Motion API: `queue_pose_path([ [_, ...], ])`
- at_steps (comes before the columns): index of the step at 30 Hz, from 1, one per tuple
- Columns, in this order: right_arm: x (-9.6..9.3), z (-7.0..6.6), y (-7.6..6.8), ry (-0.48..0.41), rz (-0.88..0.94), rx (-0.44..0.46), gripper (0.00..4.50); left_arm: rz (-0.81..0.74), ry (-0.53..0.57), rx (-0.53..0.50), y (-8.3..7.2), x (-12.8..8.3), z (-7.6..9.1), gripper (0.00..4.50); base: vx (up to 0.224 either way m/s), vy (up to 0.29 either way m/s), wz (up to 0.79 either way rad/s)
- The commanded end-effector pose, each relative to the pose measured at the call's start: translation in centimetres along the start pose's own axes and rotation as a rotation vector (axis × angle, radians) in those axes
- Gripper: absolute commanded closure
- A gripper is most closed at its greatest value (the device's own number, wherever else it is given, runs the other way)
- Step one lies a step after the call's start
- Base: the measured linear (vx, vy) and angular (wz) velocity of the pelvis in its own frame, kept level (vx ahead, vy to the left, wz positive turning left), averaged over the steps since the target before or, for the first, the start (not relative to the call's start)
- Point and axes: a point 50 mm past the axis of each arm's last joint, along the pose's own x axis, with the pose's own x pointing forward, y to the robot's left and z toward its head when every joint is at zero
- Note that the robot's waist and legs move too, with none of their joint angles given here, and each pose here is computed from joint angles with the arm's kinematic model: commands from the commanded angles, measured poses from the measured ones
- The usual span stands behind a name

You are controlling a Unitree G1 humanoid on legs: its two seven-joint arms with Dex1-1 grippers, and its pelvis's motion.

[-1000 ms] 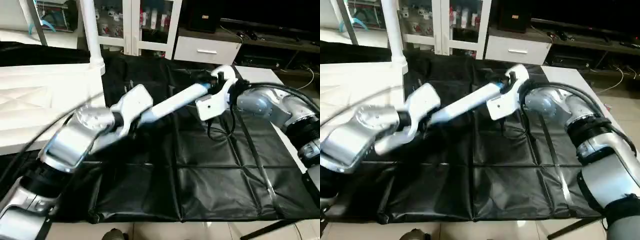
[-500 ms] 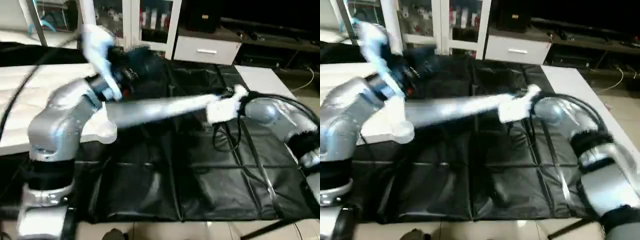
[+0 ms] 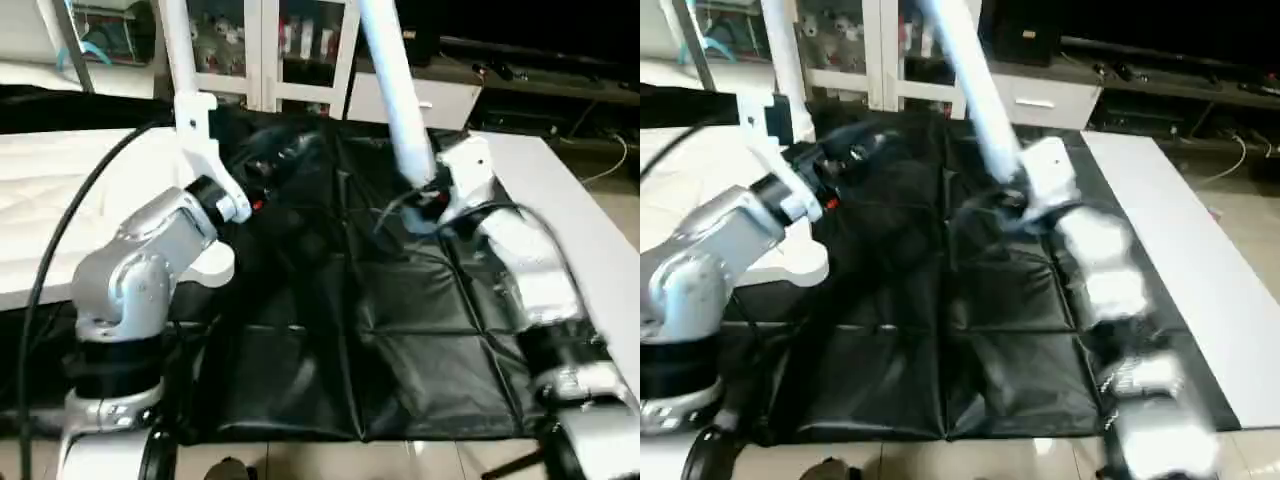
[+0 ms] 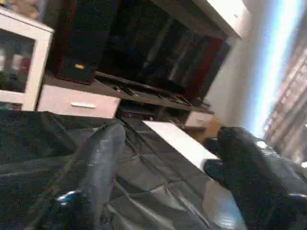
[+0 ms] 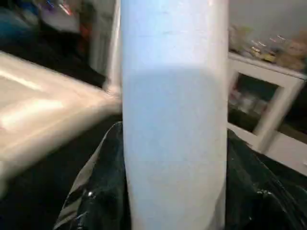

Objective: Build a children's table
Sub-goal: Insert table leg to table base

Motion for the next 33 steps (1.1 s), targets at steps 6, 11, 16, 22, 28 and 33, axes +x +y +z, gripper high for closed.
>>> queue_pose_path([
  [6,-1.7,1.9,3.5,-0.026,0.263,0.138,2.64,-0.231,-0.141,-0.163,-3.1,1.3,2.5,0.19,0.000,0.000,0.00],
  [11,-2.4,1.8,4.5,0.041,0.334,0.178,2.64,-0.400,-0.159,-0.221,-5.2,0.9,3.0,0.00,0.000,0.000,0.00],
  [16,-2.3,2.3,4.5,0.058,0.325,0.213,2.64,-0.482,-0.111,-0.247,-5.9,0.3,2.4,0.00,0.000,0.000,0.00],
  [22,-2.1,3.8,3.2,0.028,0.296,0.254,2.64,-0.357,-0.094,-0.221,-4.0,0.7,2.0,0.00,0.000,0.000,0.00],
  [28,-2.6,3.5,3.2,0.119,0.339,0.234,2.64,-0.414,-0.107,-0.253,-4.5,0.5,2.6,0.00,0.000,0.000,0.00],
  [33,-3.2,3.0,4.2,0.192,0.448,0.309,2.64,-0.424,-0.116,-0.270,-4.7,1.2,2.8,0.00,0.000,0.000,0.00],
])
